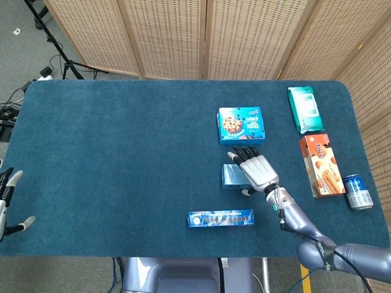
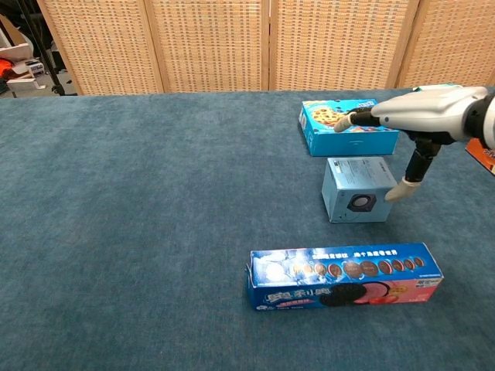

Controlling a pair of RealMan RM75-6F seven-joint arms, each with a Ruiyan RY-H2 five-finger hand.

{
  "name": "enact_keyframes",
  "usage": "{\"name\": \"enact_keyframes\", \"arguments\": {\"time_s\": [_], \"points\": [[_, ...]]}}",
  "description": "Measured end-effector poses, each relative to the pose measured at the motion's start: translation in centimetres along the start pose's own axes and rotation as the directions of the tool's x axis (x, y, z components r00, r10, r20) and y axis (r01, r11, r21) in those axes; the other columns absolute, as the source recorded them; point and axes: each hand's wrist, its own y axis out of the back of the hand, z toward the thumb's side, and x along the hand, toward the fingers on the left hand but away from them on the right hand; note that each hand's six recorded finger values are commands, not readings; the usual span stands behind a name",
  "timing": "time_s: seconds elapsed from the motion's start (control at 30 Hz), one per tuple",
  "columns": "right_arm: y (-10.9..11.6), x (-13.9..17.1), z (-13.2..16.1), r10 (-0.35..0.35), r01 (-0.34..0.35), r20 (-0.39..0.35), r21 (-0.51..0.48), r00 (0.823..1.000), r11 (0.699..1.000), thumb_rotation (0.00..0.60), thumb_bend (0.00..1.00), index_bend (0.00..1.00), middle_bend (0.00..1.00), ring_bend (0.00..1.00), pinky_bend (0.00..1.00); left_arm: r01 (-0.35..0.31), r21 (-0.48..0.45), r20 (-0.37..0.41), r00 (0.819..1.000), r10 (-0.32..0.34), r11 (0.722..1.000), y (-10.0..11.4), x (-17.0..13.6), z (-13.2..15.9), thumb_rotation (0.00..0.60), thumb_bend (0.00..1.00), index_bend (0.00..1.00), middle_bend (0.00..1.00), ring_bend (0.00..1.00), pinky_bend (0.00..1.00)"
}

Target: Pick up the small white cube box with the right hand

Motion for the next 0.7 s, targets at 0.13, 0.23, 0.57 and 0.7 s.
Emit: {"name": "enact_keyframes", "arguments": {"time_s": [0.13,0.23,0.57,0.7], "points": [[-0.2,-0.6,1.8,0.080,-0.080,0.026,0.027,0.996,0.996,0.600,0.00,0.00,0.00,0.00,0.01,0.000,-0.005,-0.005,1.000,0.000,1.000,0.1,0.1,-0.3,0.600,0.00,0.00,0.00,0.00,0.00],[-0.2,-1.1,3.2,0.116,-0.118,0.038,0.047,0.992,0.992,0.600,0.00,0.00,0.00,0.00,0.01,0.001,-0.009,-0.009,1.000,-0.001,1.000,0.2,0.1,-0.4,0.600,0.00,0.00,0.00,0.00,0.00],[-0.6,-3.2,6.4,0.079,-0.081,0.021,0.087,0.997,0.993,0.600,0.00,0.05,0.01,0.00,0.02,0.003,-0.012,-0.008,1.000,-0.003,1.000,0.2,0.2,-0.5,0.600,0.00,0.00,0.00,0.00,0.00],[-0.9,-4.1,6.3,0.049,-0.053,0.029,0.132,0.998,0.990,0.600,0.00,0.05,0.02,0.00,0.05,0.003,-0.014,-0.014,1.000,-0.003,1.000,0.3,0.2,-0.7,0.600,0.00,0.00,0.00,0.00,0.00]]}}
